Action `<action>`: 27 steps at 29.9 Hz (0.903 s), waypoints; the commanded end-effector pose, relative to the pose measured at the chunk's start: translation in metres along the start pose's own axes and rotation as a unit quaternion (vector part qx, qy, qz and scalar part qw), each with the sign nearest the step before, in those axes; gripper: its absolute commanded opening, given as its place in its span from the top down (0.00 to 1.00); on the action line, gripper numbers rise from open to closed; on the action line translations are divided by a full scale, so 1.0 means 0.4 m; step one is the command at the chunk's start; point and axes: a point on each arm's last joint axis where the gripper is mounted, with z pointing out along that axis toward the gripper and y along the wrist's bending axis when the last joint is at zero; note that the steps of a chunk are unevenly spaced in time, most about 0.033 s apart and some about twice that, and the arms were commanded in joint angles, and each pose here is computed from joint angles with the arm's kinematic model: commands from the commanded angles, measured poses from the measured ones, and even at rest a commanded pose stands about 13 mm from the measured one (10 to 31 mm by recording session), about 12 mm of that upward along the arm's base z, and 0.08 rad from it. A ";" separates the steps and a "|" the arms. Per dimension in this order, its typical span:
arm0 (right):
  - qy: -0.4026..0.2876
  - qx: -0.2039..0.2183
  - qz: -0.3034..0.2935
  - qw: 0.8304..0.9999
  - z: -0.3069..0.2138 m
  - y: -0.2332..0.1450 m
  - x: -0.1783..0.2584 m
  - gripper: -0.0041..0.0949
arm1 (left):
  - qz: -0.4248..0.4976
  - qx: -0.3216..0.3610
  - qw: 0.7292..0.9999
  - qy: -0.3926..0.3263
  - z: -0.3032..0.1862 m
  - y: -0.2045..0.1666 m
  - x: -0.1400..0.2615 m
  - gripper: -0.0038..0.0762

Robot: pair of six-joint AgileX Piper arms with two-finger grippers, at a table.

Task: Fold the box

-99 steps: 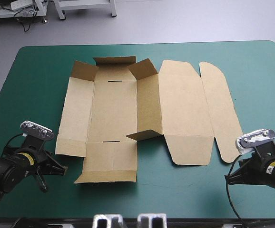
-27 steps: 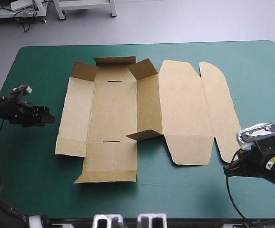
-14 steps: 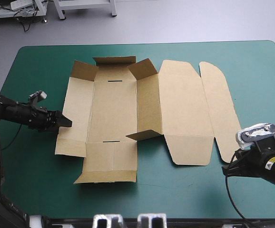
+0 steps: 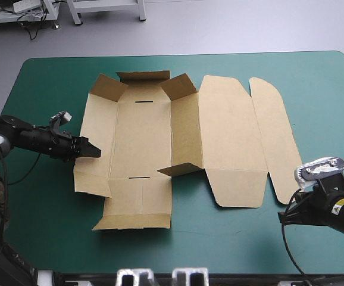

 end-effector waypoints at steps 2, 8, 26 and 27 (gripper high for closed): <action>-0.026 0.003 0.000 1.000 -0.011 -0.002 -0.018 0.98 | 0.018 0.031 0.999 -0.027 -0.014 -0.061 -0.017 0.74; -0.025 0.002 -0.001 1.000 -0.011 -0.001 -0.018 0.98 | 0.051 0.011 0.998 -0.031 0.021 -0.087 -0.030 0.96; -0.033 0.001 0.000 0.999 -0.011 -0.001 -0.021 0.98 | 0.315 0.044 0.945 -0.072 -0.081 -0.301 -0.150 0.96; -0.037 0.002 0.001 0.999 -0.011 -0.001 -0.023 0.98 | 0.328 0.032 0.941 -0.079 -0.098 -0.328 -0.164 0.96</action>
